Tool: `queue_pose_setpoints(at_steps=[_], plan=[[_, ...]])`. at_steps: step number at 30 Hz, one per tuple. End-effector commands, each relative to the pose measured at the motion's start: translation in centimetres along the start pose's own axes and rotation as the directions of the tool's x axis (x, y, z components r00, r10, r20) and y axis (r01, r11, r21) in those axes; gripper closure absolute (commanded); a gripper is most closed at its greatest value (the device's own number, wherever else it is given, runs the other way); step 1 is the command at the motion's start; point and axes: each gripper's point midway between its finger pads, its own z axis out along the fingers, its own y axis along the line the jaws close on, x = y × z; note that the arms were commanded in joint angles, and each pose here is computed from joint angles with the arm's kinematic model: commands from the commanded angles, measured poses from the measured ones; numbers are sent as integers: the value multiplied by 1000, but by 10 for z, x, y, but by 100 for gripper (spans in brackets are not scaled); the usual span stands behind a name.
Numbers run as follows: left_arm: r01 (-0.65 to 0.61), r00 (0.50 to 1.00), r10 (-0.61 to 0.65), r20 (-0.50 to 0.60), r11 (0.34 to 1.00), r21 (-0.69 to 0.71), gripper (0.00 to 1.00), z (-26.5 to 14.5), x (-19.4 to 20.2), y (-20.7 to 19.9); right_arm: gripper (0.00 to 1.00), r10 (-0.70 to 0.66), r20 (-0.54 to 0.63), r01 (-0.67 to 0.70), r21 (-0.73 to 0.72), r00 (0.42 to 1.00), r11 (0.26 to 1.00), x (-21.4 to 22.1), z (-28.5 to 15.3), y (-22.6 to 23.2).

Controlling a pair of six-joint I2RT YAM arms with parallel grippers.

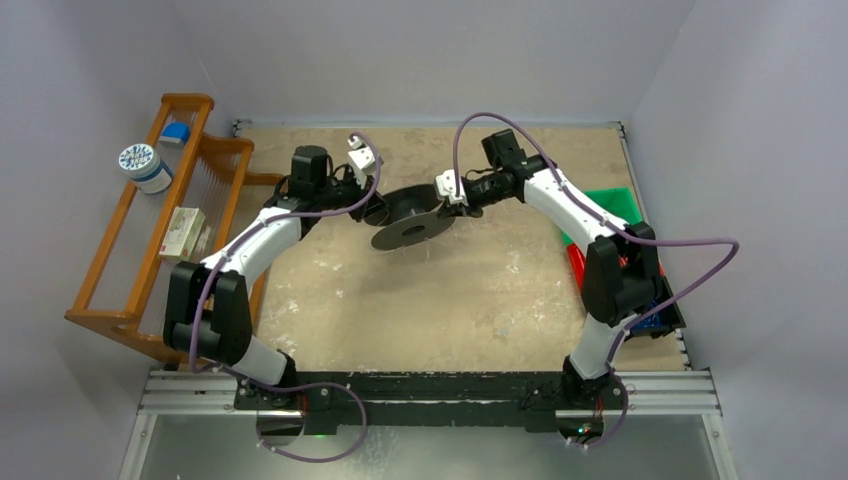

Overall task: Wrap the cables
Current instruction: Wrap the cable around the cable reel.

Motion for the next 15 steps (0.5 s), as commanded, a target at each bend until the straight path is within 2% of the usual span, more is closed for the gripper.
queue_pose_setpoints(at_steps=[1,5,10,15], plan=[[29,999,-29,25,999,18,97,4,-7,-3,100,103,-23,-104,-63,994,993,7,8,18],[51,998,-50,28,999,-18,100,6,-8,1,98,136,-32,-137,-32,990,990,6,7,7],[122,991,-108,79,971,-207,100,2,-17,17,62,225,-63,-219,94,972,971,8,1,-22],[169,985,-138,107,909,-382,100,-6,-16,26,44,288,-61,-269,215,956,939,0,-10,-50]])
